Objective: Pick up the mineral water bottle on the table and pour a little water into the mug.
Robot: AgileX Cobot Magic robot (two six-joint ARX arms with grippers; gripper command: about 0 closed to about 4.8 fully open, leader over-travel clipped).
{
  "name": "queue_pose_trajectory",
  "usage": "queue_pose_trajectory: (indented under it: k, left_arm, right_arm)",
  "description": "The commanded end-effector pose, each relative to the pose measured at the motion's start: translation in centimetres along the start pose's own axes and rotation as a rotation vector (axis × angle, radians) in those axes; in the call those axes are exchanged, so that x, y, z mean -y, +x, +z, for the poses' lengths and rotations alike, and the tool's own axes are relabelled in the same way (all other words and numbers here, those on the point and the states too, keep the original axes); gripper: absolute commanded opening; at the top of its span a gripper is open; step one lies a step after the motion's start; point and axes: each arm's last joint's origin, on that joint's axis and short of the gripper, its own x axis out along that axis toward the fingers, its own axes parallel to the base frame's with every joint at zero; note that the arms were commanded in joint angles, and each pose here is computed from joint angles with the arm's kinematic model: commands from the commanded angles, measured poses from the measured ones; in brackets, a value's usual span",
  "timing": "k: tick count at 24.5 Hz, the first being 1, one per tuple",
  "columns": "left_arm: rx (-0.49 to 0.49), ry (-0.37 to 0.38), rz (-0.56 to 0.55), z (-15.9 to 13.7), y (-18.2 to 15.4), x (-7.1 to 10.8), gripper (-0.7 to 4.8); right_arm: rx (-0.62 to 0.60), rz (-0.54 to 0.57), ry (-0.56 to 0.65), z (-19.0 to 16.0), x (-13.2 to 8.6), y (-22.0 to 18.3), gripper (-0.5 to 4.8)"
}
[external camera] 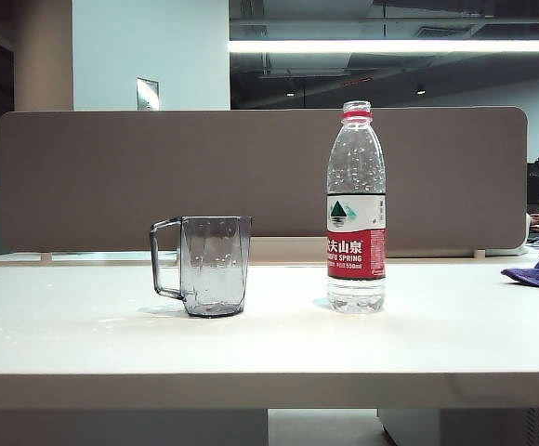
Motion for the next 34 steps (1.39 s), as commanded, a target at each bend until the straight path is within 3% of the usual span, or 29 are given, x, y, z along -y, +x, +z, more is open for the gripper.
queue_pose_trajectory:
  k: [1,8,11,15,21,24,26,29,34]
  left_arm:
    - [-0.049,-0.03,-0.007,1.1,-0.4,0.2,-0.05]
    - [-0.229,-0.089,-0.071,2.0,1.5,-0.3,-0.05]
    - [-0.285,-0.08,-0.219,1.5,2.9,-0.5,-0.05]
    - [-0.272,-0.018,-0.224,1.6,3.1,-0.6,-0.05]
    - [-0.27,-0.013,-0.204,1.6,3.1,-0.6,-0.05]
    - [-0.27,-0.014,-0.204,1.6,3.1,-0.6,-0.05]
    - [-0.27,-0.014,-0.204,1.6,3.1,-0.6,-0.05]
    - [-0.27,-0.014,-0.204,1.6,3.1,-0.6,-0.05]
    - [-0.271,-0.014,-0.203,1.6,3.1,-0.6,-0.05]
  right_arm:
    - [0.026,0.155,0.068,0.3,-0.5,0.0,-0.05]
    - [0.145,0.211,0.229,1.7,-0.7,-0.2,0.24]
    - [0.158,0.249,0.362,2.0,-0.8,-0.3,0.23]
    - [0.204,0.304,0.327,2.9,-1.1,-0.6,0.23]
    - [0.225,0.277,0.214,5.2,-1.5,-1.7,0.23]
    - [0.23,0.25,0.093,7.7,-2.0,-3.2,0.23]
    - [0.155,0.176,-0.061,9.2,-2.1,-3.6,0.6]
    - [0.038,0.144,-0.075,10.1,-1.9,-2.4,1.06]
    - [-0.059,0.142,-0.11,10.6,-1.2,1.7,1.07]
